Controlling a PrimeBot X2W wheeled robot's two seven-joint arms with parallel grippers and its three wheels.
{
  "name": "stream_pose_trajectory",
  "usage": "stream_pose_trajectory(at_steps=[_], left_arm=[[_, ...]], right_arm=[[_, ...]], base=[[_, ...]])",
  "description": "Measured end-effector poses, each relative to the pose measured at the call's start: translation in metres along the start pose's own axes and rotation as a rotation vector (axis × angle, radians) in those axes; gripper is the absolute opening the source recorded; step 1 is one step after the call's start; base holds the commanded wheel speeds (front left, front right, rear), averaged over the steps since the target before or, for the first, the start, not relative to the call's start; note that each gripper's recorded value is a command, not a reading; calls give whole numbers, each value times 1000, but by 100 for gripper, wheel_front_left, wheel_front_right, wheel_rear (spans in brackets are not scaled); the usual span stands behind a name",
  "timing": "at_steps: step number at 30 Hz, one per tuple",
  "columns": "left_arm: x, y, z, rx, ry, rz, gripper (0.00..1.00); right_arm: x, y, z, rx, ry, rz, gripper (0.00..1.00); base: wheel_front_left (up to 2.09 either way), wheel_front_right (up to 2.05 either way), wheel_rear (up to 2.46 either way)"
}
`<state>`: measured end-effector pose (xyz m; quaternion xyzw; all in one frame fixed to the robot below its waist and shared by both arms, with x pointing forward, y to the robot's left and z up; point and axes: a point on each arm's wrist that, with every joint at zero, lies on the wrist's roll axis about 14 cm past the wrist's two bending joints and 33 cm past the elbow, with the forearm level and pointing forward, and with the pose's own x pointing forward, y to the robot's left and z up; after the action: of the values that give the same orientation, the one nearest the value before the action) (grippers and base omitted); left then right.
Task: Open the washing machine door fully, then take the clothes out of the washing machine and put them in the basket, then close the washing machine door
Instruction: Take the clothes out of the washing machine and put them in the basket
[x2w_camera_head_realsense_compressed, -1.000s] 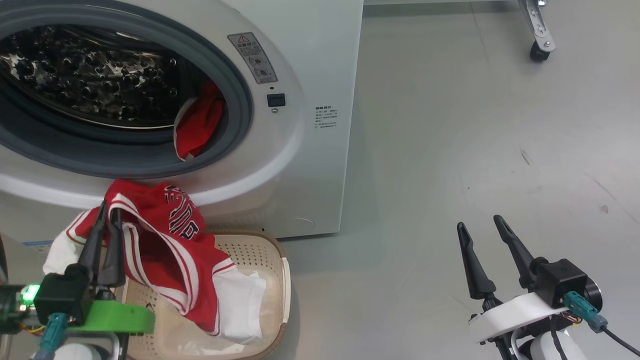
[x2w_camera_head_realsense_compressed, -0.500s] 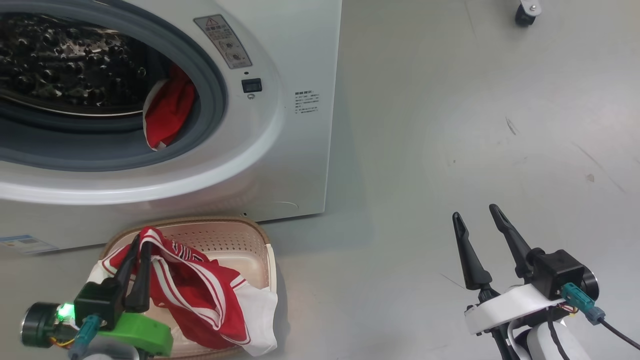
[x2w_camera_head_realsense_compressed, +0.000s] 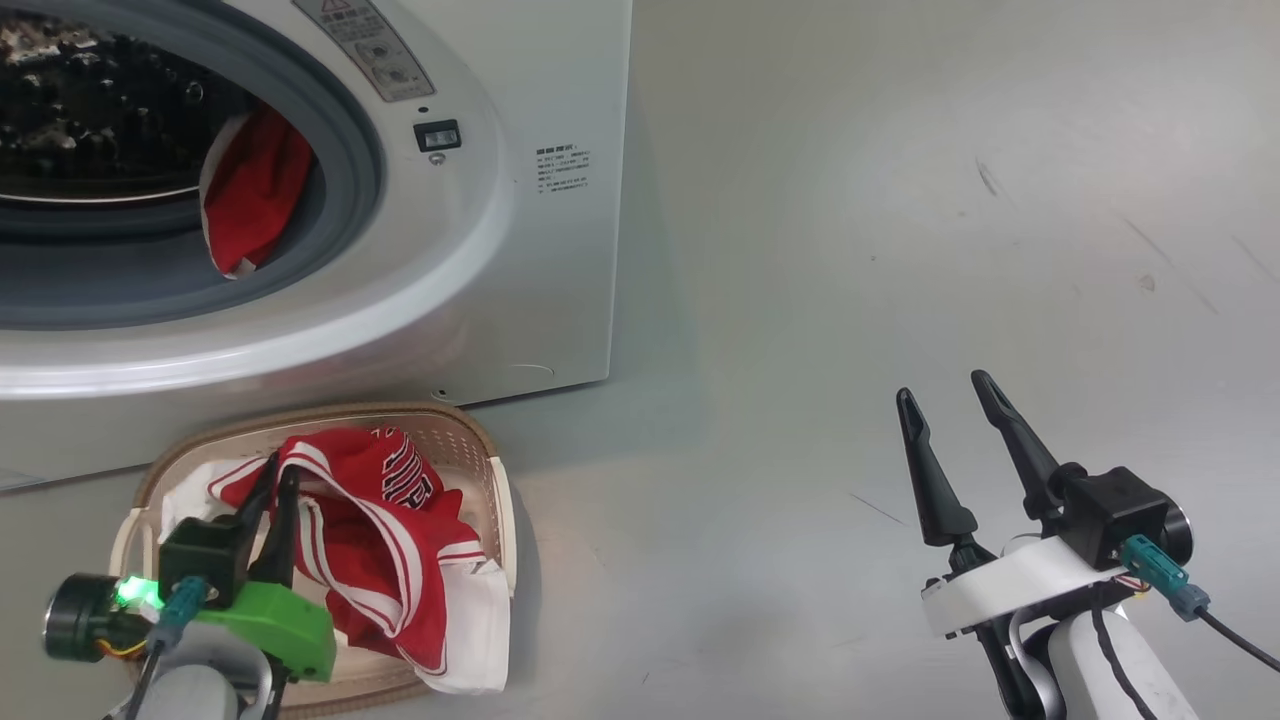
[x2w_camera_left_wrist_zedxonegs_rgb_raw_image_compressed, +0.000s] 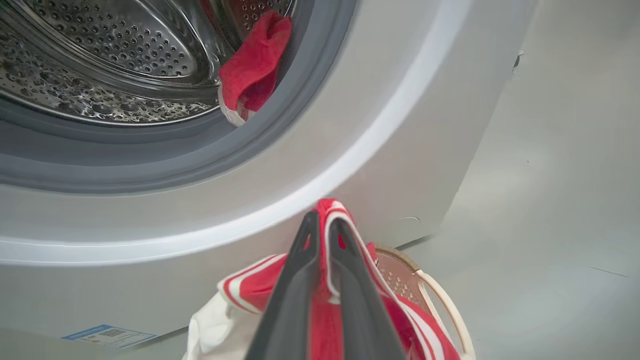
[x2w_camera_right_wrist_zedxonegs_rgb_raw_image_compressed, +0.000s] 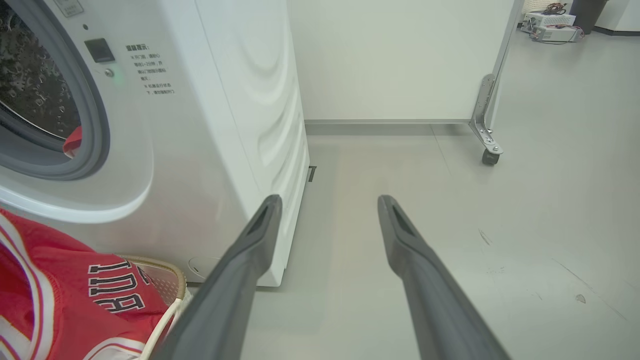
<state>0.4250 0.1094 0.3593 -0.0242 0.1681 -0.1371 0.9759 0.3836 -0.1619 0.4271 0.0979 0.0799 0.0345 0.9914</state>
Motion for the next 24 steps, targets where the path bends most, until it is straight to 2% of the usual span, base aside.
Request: stream_pose_trajectory(at_steps=[13,24], left_arm=[[8,33,-70,-86,254,119,0],[6,46,-112,-95,408,171,0]], right_arm=[[3,-15,-9,-20,28,-41,100],[8,-21,-18,-42,59,-50,100]], base=[[0,0,0],[0,0,0]])
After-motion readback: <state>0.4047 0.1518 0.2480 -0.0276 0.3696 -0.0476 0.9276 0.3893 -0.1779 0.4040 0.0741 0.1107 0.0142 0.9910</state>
